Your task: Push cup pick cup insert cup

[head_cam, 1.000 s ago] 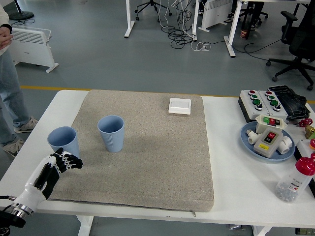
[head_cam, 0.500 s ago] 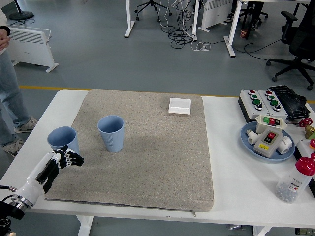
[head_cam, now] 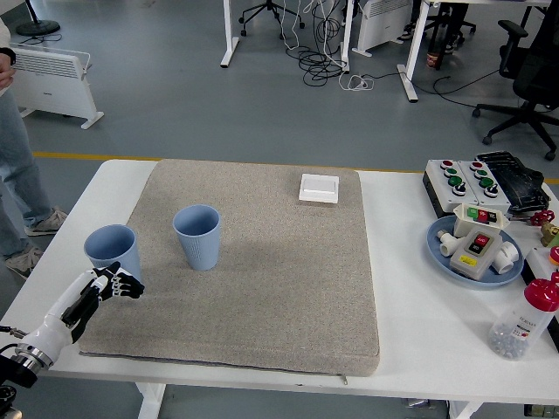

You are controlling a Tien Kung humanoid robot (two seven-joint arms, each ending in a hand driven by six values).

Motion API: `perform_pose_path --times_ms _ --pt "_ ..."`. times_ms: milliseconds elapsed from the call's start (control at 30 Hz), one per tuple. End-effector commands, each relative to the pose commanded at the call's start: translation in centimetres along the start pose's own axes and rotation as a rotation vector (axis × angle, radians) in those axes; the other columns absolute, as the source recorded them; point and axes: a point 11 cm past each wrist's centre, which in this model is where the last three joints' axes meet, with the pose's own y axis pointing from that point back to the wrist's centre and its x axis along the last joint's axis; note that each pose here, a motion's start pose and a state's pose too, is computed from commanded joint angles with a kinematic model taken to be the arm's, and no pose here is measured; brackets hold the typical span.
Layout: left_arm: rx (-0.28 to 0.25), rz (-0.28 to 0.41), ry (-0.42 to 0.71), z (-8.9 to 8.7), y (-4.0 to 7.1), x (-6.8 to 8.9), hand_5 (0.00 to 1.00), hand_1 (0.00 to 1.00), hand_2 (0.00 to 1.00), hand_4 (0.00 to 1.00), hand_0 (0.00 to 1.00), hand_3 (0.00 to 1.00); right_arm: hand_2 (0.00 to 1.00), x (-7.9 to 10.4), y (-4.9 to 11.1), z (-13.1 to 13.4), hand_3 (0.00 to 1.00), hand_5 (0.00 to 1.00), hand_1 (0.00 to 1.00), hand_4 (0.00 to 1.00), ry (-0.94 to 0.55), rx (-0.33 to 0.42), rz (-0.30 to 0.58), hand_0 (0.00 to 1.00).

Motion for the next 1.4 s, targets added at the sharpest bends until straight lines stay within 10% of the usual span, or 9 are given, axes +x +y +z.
perform_pose_path --times_ms 1400 --pt "0.046 0.007 -0.106 -0.8 -0.4 1.6 0.998 0.538 0.5 0.514 0.561 0.446 0.735 -0.1 0.0 0.0 0.63 0.591 0.728 0.3 0.002 -0.002 -0.001 0.782"
